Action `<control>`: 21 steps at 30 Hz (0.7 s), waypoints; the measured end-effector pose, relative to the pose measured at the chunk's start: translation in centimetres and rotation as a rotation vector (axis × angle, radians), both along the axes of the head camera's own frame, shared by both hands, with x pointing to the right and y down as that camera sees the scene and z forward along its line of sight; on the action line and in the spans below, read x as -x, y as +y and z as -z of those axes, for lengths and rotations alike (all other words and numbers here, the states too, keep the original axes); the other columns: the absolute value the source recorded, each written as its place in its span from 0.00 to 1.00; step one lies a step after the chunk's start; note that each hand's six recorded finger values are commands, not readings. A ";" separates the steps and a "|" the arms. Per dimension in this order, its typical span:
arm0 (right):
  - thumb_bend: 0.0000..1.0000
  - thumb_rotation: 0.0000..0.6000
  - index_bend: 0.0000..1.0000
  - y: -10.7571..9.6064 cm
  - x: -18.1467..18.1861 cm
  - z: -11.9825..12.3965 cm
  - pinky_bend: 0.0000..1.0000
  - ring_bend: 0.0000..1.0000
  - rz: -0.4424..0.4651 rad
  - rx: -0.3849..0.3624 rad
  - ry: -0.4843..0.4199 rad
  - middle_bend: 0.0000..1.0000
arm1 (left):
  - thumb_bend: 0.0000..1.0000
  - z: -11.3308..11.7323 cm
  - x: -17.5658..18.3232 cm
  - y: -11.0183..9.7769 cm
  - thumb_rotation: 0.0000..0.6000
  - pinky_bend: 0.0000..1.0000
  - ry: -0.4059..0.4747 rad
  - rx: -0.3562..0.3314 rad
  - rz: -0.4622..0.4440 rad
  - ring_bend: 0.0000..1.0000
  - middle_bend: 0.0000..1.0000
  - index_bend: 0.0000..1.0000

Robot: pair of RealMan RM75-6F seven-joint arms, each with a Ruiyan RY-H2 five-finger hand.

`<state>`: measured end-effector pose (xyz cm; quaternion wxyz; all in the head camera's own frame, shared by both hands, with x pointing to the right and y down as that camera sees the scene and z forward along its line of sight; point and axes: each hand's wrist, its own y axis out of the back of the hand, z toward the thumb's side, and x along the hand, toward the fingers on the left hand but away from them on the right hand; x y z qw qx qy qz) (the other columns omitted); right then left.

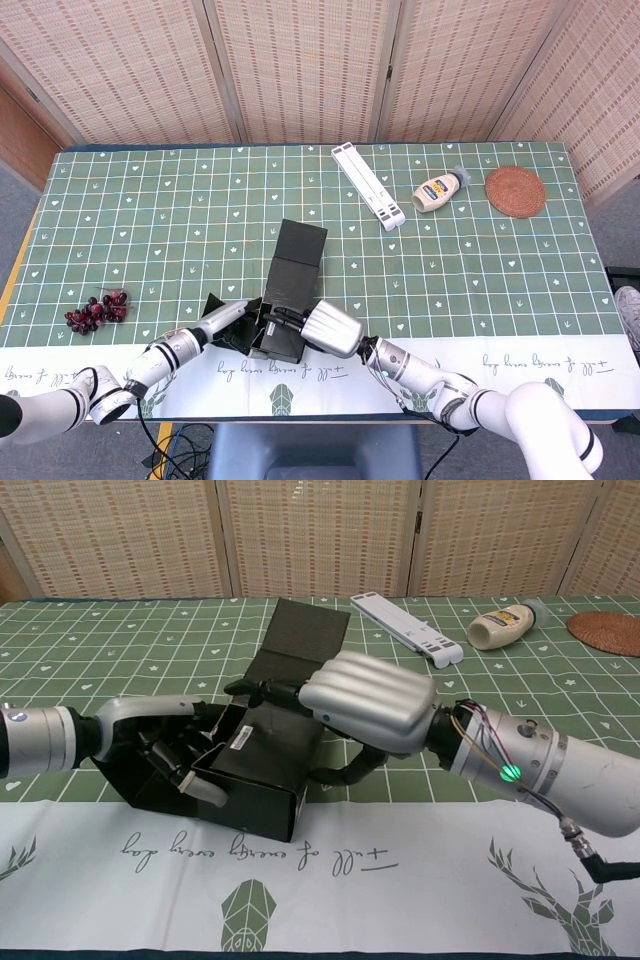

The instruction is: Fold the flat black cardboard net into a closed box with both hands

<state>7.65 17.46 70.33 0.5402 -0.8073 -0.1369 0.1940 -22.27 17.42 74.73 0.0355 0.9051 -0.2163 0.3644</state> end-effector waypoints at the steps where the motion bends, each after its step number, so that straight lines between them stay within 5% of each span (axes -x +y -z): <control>1: 0.30 1.00 0.01 0.0 0.0 0.0 1.00 0.73 0.004 0.000 0.001 0.20 | 0.07 0.0 0.0 0.0 1.00 0.80 0.000 0.001 -0.001 0.51 0.18 0.11; 21: 0.35 1.00 0.06 0.5 0.0 -0.3 1.00 0.74 0.047 0.015 0.040 0.22 | 0.07 -0.1 -0.1 0.0 1.00 0.80 0.002 0.008 0.002 0.51 0.16 0.09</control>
